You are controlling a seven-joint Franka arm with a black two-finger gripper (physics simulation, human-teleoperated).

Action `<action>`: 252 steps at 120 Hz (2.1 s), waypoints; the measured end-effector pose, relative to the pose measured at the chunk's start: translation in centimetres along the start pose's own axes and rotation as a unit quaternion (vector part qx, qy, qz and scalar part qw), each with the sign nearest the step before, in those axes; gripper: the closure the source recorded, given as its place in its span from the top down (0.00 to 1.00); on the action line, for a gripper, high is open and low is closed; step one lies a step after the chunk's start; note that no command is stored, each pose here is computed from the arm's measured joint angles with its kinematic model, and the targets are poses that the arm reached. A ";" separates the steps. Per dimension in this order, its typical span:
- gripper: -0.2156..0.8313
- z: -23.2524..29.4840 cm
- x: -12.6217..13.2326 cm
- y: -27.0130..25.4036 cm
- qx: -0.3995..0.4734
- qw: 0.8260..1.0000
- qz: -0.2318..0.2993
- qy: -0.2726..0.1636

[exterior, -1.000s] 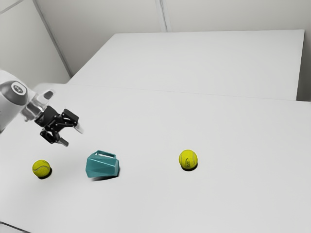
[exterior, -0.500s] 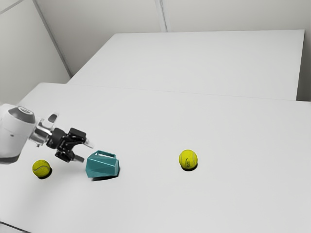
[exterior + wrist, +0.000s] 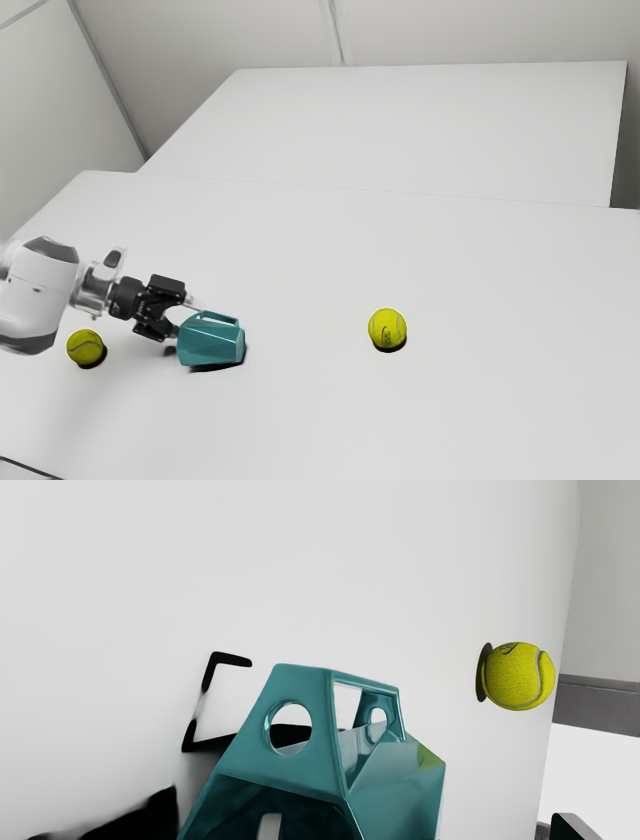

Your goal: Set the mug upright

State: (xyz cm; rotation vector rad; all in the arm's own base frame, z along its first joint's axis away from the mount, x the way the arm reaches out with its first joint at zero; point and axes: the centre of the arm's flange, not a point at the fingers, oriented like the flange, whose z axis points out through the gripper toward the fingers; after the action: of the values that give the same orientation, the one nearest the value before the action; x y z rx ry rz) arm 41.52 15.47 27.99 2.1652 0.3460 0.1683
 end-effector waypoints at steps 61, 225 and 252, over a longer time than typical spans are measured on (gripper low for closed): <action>0.28 2.5 -0.6 1.9 -0.041 0.996 0.058 -0.044; 0.06 -1.1 2.7 20.1 0.308 0.903 0.241 -0.178; 0.06 2.5 2.4 22.2 0.383 0.878 0.232 -0.172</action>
State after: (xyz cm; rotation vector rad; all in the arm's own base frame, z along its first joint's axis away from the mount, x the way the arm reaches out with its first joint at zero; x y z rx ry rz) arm 48.48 2.12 44.65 2.9708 -0.3976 -0.1201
